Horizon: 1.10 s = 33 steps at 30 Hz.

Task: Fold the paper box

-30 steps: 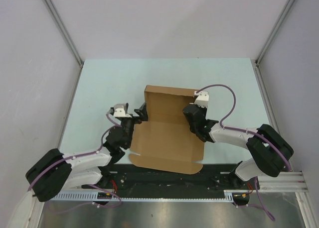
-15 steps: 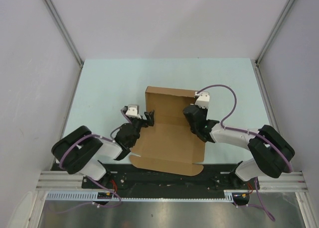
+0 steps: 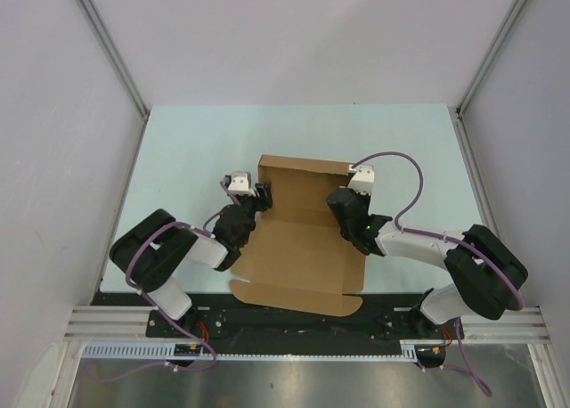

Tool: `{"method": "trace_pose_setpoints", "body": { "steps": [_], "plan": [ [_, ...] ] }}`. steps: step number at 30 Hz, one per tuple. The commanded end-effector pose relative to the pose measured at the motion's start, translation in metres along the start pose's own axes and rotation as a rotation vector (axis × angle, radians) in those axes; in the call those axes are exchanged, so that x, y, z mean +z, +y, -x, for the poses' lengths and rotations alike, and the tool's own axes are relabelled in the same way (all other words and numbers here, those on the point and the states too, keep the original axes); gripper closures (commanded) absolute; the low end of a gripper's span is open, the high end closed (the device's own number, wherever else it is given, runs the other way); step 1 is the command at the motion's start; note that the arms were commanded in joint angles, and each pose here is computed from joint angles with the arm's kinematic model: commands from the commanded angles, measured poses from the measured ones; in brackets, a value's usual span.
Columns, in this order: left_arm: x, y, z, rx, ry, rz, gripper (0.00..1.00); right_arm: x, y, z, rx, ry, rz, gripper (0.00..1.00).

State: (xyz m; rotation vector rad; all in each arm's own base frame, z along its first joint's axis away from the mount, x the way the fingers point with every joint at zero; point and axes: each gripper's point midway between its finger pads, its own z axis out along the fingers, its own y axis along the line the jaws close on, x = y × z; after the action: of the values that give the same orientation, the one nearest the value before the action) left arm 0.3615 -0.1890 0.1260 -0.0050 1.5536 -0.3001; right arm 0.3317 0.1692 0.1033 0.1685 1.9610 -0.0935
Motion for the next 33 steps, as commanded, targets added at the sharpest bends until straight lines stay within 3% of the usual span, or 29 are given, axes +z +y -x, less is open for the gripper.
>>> {"method": "trace_pose_setpoints", "body": {
  "steps": [1,4,15,18,19,28,30,31,33],
  "plan": [
    [0.014,-0.009,0.088,-0.145,-0.316,-0.026,0.38,-0.005,0.009,0.028,0.095,-0.054,0.015,1.00],
    [0.018,-0.010,0.096,-0.148,-0.337,-0.032,0.40,-0.003,0.009,0.026,0.093,-0.049,0.013,1.00],
    [0.031,-0.012,0.097,-0.122,-0.350,-0.019,0.62,-0.001,0.010,0.023,0.089,-0.043,0.015,1.00],
    [0.035,-0.010,0.089,-0.101,-0.337,0.000,0.95,0.000,0.010,0.021,0.085,-0.042,0.011,1.00],
    [0.035,-0.007,0.085,-0.094,-0.332,0.012,1.00,0.000,0.010,0.021,0.084,-0.043,0.013,1.00],
    [0.025,-0.002,0.083,-0.029,-0.356,0.063,0.99,0.000,0.012,0.024,0.079,-0.052,0.015,1.00],
    [0.022,-0.001,0.084,-0.036,-0.358,0.062,0.79,-0.002,0.013,0.025,0.082,-0.055,0.020,1.00],
    [0.018,-0.001,0.086,-0.042,-0.359,0.058,0.61,-0.002,0.012,0.025,0.082,-0.057,0.019,1.00],
    [0.015,0.000,0.087,-0.049,-0.361,0.052,0.50,-0.002,0.012,0.027,0.087,-0.061,0.019,1.00]
  ]
}}
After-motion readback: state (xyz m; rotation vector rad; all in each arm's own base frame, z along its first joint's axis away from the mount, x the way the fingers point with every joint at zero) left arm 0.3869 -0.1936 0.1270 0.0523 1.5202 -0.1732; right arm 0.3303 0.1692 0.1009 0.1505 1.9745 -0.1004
